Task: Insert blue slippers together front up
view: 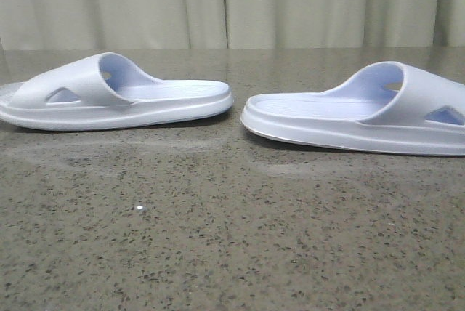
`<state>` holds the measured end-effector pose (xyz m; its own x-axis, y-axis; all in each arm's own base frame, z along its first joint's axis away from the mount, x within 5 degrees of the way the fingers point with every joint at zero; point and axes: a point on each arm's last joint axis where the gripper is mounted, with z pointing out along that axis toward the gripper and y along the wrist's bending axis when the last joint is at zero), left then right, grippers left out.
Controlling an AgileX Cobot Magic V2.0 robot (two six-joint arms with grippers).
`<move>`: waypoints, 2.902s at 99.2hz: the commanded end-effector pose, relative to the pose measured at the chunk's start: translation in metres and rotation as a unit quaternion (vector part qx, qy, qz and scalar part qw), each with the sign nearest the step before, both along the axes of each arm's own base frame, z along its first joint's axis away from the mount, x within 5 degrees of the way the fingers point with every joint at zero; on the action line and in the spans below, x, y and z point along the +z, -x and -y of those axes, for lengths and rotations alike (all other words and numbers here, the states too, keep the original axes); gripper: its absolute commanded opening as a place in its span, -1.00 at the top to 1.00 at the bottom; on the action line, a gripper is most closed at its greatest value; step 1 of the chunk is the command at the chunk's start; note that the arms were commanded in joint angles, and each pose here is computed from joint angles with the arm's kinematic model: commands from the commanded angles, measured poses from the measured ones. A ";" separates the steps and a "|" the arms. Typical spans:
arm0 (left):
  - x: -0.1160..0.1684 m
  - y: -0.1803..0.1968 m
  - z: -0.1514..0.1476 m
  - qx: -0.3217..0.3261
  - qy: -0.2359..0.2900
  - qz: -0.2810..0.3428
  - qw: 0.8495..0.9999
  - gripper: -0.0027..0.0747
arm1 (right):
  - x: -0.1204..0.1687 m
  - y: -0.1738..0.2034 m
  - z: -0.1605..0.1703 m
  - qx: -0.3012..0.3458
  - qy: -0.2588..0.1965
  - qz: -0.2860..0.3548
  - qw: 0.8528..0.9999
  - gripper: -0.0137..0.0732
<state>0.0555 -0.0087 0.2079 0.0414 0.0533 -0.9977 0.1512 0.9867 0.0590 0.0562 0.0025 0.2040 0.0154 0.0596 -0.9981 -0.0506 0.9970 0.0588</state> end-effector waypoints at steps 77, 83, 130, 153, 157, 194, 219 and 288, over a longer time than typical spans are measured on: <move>0.005 0.003 0.000 -0.002 0.016 0.047 0.999 0.89 | 0.001 0.001 0.000 0.001 0.002 0.040 0.999 0.93; 0.005 0.003 0.000 -0.002 0.016 0.047 0.999 0.89 | 0.002 0.001 0.000 0.001 0.002 0.043 0.999 0.93; 0.006 0.003 0.000 -0.002 0.016 0.049 0.999 0.89 | 0.002 0.001 0.000 0.001 0.002 0.043 0.999 0.93; 0.006 0.003 0.000 -0.002 0.016 0.049 0.999 0.89 | 0.003 0.001 -0.001 0.002 0.001 0.052 0.999 0.93; 0.006 0.003 0.000 -0.002 0.016 0.049 0.999 0.89 | 0.003 0.001 -0.001 0.002 0.001 0.052 0.999 0.93; 0.008 0.003 -0.001 -0.006 0.115 0.049 0.992 0.89 | 0.012 0.003 -0.001 0.007 -0.010 0.095 0.995 0.93; 0.033 0.008 -0.001 -0.038 0.318 0.024 0.947 0.89 | 0.038 0.009 0.000 0.014 -0.124 0.090 0.988 0.93; 0.105 -0.055 0.022 -0.051 0.375 -0.155 0.912 0.89 | 0.124 -0.011 -0.006 0.032 -0.221 -0.028 0.974 0.79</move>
